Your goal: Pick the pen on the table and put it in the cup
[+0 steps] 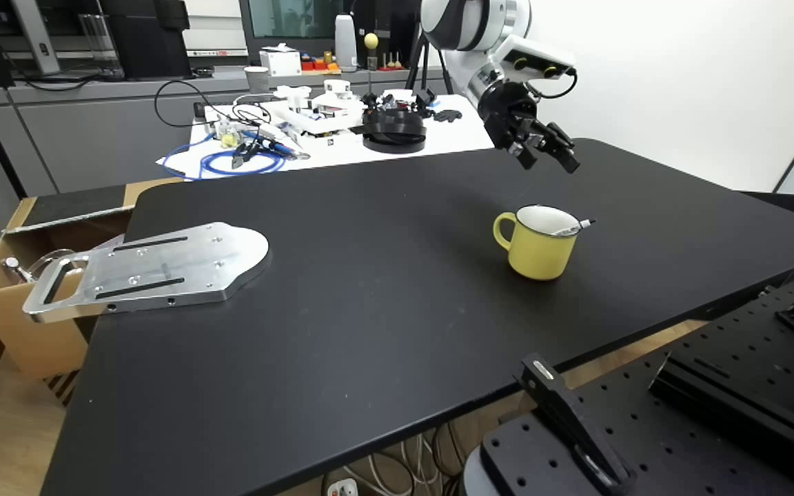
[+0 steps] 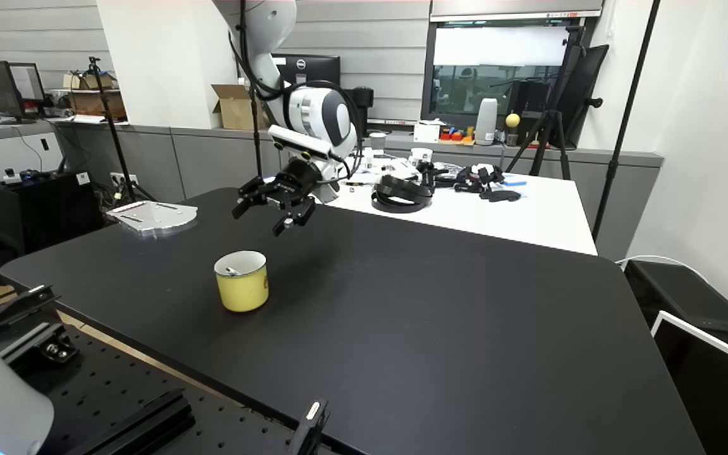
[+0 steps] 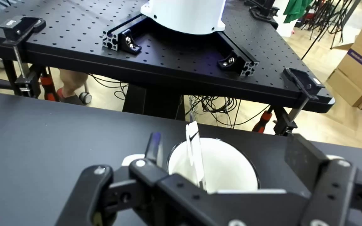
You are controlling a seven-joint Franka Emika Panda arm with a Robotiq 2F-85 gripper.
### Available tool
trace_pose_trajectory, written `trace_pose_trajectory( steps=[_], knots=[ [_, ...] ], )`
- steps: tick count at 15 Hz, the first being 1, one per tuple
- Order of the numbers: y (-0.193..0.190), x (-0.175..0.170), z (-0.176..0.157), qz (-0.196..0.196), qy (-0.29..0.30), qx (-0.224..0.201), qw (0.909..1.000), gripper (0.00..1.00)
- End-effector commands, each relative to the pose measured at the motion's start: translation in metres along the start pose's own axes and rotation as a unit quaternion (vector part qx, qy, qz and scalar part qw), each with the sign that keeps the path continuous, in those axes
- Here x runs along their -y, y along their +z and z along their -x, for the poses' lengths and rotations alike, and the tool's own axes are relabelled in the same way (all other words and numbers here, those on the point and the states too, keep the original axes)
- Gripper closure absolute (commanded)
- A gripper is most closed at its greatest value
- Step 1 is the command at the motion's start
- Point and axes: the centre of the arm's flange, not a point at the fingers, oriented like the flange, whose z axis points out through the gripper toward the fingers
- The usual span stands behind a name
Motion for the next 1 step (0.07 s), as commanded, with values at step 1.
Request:
trace_pose_trajectory(
  steps=[1],
  knots=[
    [0.0009, -0.0001, -0.0002, 0.0, 0.0, 0.001, 1.0, 0.0]
  ],
)
